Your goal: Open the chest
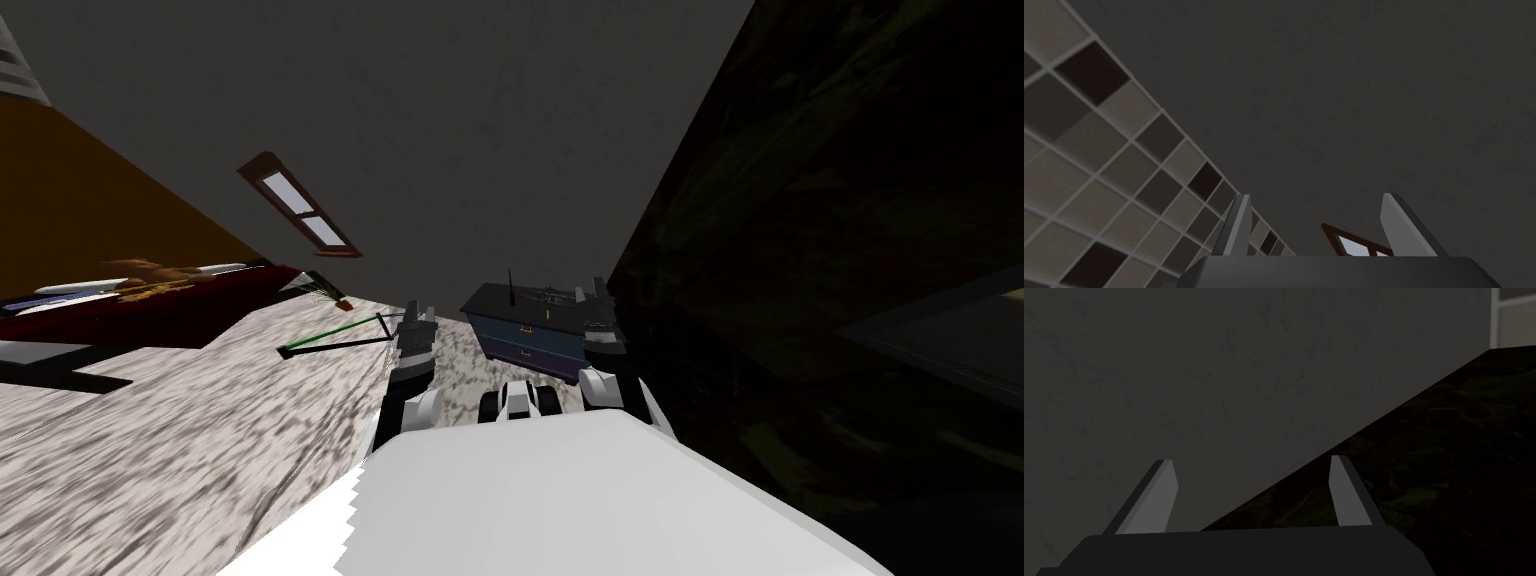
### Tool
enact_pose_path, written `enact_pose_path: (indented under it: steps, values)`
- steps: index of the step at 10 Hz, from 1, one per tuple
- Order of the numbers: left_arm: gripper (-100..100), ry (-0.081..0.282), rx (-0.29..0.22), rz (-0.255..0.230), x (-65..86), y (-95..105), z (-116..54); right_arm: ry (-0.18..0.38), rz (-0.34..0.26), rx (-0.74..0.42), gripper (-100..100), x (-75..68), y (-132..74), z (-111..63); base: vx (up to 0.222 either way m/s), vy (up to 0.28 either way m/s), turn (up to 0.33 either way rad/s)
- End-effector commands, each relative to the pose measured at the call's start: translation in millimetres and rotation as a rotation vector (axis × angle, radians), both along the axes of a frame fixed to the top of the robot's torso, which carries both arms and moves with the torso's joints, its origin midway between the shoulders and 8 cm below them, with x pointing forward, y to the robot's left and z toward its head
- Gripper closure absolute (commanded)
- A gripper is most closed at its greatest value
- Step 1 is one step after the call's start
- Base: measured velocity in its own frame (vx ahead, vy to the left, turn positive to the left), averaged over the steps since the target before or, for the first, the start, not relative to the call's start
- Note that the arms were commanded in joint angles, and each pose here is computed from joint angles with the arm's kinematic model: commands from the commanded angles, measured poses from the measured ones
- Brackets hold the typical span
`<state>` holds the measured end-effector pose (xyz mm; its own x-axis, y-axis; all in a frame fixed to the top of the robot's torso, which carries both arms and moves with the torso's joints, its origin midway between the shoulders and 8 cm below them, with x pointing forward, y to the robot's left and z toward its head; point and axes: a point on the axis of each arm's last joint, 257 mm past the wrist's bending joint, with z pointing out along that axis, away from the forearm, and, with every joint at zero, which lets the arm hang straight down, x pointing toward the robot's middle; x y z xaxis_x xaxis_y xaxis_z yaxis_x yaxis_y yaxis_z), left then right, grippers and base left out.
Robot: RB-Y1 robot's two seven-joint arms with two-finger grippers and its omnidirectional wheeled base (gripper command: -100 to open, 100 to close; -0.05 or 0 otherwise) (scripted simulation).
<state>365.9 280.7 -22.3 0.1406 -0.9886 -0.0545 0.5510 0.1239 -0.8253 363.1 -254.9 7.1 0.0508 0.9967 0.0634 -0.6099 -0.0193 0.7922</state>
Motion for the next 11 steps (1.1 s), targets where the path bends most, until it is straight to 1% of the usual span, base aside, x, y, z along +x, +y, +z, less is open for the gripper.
enact_pose_path:
  steps: [1,3,4,6,7,8,9,10,11]
  values:
    - [0,0.000,0.000,0.000,0.1,0.0,-0.2,0.107,0.021,-0.105,-100,18.0,13.3,-31.9,-0.034,0.016,0.192]
    - [0,0.001,0.000,0.000,0.1,0.0,-0.3,0.209,0.023,-0.190,-100,33.1,21.4,-65.6,-0.043,0.022,0.189]
    - [0,0.001,0.000,0.000,0.1,0.0,-0.3,0.216,0.022,-0.190,-100,33.8,21.0,-67.1,-0.028,0.018,0.069]
    - [0,0.001,0.000,0.000,0.1,0.0,-0.3,0.329,0.016,-0.283,-100,47.9,26.6,-107.1,-0.032,0.022,0.204]
    - [0,0.001,0.000,0.000,0.1,0.0,-0.3,0.350,0.012,-0.289,-100,49.6,25.6,-113.5,-0.026,0.023,0.103]
    - [0,0.001,0.000,0.000,0.1,0.0,-0.3,0.422,0.003,-0.344,-100,56.1,26.2,-139.6,-0.024,0.022,0.161]
    - [0,0.001,0.000,0.000,0.1,0.0,-0.3,0.426,0.002,-0.344,-100,56.3,25.9,-140.4,-0.024,0.016,0.094]
    - [0,0.001,0.000,0.000,0.1,0.0,-0.3,0.494,-0.007,-0.401,-100,61.2,25.7,-166.3,-0.026,0.024,0.174]
    - [0,0.001,0.000,0.000,0.1,0.0,-0.3,0.506,-0.010,-0.402,-100,61.7,24.6,-169.3,-0.019,0.021,0.111]
